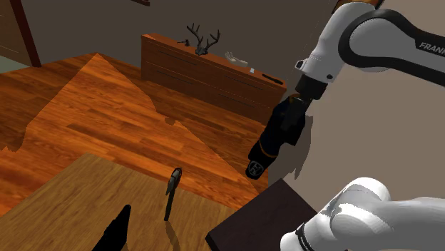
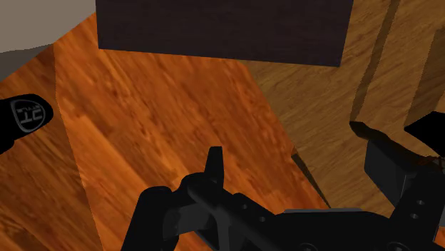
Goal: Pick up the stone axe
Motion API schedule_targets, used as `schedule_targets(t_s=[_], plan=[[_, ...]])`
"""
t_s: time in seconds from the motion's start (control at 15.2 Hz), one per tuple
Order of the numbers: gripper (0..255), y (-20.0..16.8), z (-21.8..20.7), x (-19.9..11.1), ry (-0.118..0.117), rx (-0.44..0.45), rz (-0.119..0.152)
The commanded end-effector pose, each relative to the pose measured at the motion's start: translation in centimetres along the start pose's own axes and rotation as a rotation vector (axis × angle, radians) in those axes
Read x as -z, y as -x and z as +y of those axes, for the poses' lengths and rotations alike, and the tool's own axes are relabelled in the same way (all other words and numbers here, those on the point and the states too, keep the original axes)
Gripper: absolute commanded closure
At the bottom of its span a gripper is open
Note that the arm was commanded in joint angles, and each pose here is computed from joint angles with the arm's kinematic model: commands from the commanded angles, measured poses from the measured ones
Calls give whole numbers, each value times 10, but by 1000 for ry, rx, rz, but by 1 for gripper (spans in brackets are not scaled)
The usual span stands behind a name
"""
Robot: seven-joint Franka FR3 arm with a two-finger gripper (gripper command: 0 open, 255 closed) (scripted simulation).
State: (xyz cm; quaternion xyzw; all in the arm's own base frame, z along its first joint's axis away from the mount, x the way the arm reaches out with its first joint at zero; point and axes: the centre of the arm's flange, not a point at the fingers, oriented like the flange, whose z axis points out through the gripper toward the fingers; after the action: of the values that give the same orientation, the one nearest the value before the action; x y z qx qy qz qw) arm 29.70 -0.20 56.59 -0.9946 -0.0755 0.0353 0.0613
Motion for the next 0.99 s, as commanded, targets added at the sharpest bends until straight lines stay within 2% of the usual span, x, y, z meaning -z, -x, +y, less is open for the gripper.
schedule_targets(t_s=[0.0, 0.46, 0.92], plan=[[0, 0, 0, 0, 0, 0, 0], [0, -11, -83, -42, 9, -195, 10], [0, -37, -162, -84, 17, -390, 21]])
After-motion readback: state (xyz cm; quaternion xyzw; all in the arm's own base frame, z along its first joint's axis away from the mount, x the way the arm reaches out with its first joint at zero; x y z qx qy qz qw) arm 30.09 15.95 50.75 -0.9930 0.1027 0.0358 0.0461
